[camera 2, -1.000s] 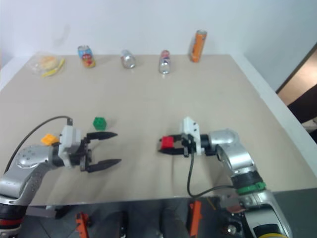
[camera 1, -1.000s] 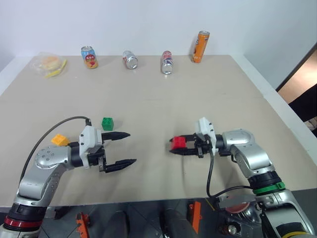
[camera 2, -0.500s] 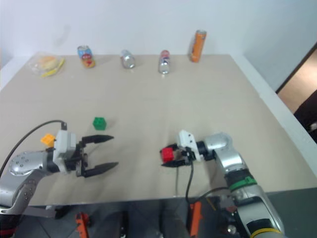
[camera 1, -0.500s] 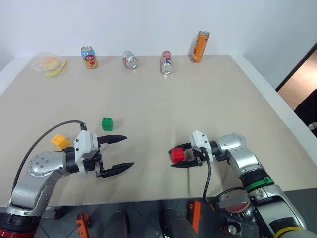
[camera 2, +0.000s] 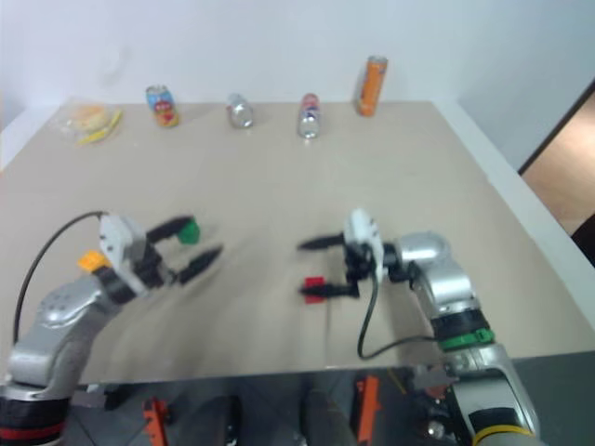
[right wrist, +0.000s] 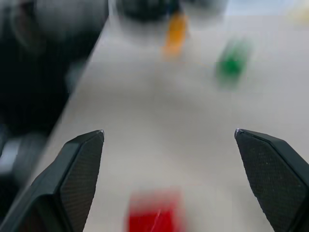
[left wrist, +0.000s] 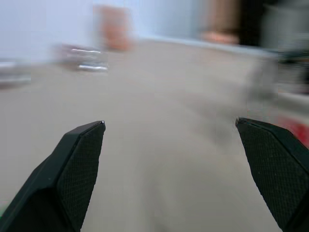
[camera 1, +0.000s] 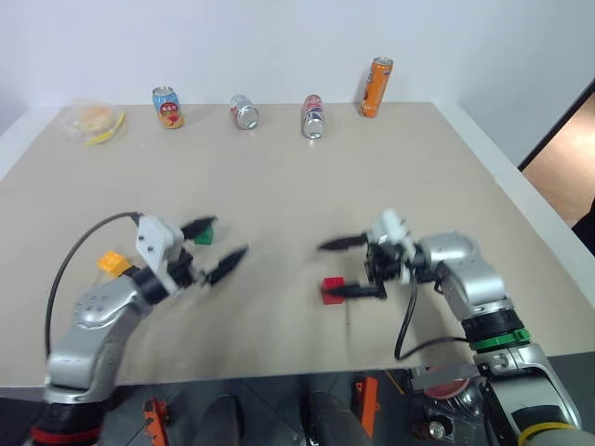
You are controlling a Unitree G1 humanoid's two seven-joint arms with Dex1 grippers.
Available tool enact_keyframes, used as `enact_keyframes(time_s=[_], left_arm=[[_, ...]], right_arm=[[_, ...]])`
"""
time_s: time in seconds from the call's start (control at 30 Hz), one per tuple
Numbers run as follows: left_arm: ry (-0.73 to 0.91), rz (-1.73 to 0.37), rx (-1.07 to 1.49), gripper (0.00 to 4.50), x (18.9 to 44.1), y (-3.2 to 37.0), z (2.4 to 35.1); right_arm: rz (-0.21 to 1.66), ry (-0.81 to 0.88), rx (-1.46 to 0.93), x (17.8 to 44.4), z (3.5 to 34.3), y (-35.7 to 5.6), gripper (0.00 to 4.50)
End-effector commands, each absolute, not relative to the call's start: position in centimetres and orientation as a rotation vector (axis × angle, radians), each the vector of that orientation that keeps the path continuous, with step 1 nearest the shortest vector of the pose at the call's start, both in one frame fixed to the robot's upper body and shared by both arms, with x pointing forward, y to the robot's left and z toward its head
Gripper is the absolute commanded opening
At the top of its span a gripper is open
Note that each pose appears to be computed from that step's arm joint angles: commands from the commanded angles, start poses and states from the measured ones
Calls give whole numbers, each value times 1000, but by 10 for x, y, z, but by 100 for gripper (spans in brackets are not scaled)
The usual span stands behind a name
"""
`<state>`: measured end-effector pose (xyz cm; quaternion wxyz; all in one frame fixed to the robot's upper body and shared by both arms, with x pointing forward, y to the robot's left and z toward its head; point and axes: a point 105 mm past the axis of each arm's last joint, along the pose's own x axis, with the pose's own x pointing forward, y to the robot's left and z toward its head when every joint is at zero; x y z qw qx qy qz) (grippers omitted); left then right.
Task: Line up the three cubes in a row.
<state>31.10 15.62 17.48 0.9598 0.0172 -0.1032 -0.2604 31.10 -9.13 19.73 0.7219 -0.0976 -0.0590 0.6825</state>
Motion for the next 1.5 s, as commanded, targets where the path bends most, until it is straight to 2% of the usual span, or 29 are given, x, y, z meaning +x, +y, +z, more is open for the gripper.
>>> enact_keyframes(time_s=[0.03, 0.13, 0.3, 0.53, 0.8, 0.9, 0.97, 1.13, 1.27, 1.37, 1.4, 1.5], left_arm=[[-278, -234, 50, 450, 322, 177, 192], [-249, -91, 20, 450, 331, 182, 184], [-179, -5, 11, 450, 340, 182, 163], [-72, -23, 30, 450, 352, 176, 136], [-24, -36, 33, 450, 364, 168, 123], [-17, -25, 31, 366, 365, 169, 121], [-14, -17, 29, 287, 365, 170, 120], [-5, 1, 27, 133, 366, 174, 117], [-28, -93, 18, 136, 366, 169, 124], [-97, -423, 59, 136, 354, 140, 143], [-112, -575, 90, 136, 343, 128, 148], [-109, -842, 141, 136, 320, 112, 151]], right_arm=[[1420, -212, -163, 314, 223, -81, 448], [1383, -207, -147, 319, 221, -74, 448], [1360, -209, -152, 323, 220, -68, 448], [1325, -234, -170, 330, 223, -64, 448], [1324, -260, -195, 333, 225, -62, 448], [1325, -264, -198, 333, 225, -62, 450], [1326, -265, -200, 333, 225, -62, 450], [1327, -270, -203, 332, 225, -63, 450], [1339, -282, -202, 328, 229, -69, 450], [1439, -236, -227, 309, 224, -81, 450], [1471, -208, -260, 302, 219, -85, 450], [1508, -165, -317, 294, 213, -94, 450]])
